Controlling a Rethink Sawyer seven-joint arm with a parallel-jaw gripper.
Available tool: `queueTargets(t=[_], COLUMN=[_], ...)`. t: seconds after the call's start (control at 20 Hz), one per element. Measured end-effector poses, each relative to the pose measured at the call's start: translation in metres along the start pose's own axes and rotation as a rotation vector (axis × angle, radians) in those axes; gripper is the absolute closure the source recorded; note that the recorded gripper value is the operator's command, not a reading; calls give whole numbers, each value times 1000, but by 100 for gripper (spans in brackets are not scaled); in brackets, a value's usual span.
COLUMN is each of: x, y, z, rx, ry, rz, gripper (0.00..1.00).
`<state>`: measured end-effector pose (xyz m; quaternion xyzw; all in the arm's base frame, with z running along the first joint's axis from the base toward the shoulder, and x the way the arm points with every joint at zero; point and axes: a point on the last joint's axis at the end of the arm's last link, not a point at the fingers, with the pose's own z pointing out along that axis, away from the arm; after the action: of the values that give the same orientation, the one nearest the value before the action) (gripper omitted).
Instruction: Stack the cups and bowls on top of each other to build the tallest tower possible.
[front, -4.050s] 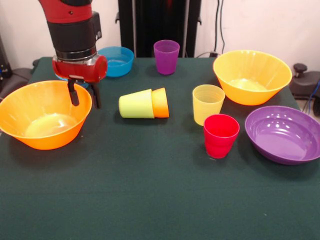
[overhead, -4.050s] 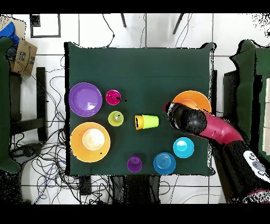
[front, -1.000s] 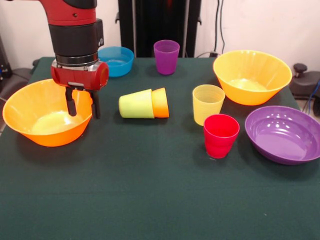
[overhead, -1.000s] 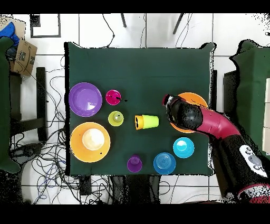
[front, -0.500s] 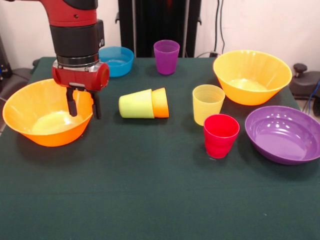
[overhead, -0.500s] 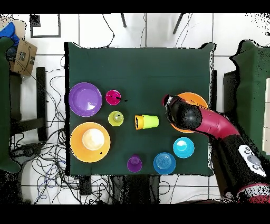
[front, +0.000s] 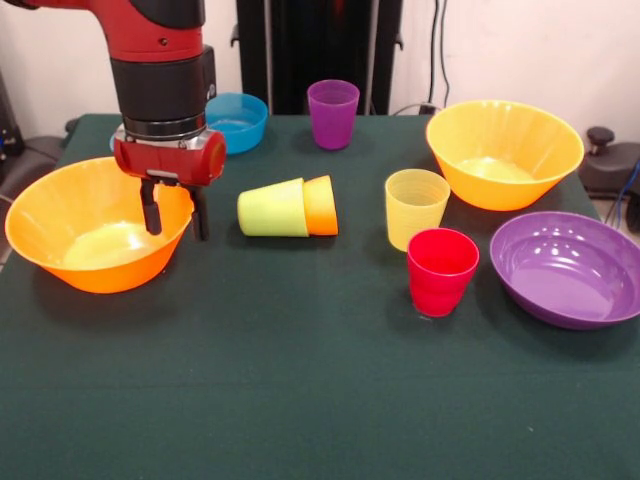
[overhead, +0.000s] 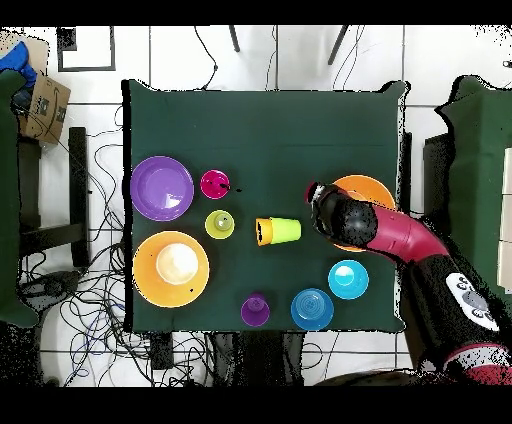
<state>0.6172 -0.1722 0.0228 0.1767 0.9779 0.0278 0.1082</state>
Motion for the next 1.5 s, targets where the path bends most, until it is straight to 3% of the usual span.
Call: queueTargets(t=[0.5,0.75,1.1,1.5], x=[5,5,5,13], y=[-5,7,52,108], z=[3,-9,-22,-20], rx=[9,20,20,6], ry=[8,1,-3,-11], rz=[4,-18,-29,52], gripper=[0,0,0,0])
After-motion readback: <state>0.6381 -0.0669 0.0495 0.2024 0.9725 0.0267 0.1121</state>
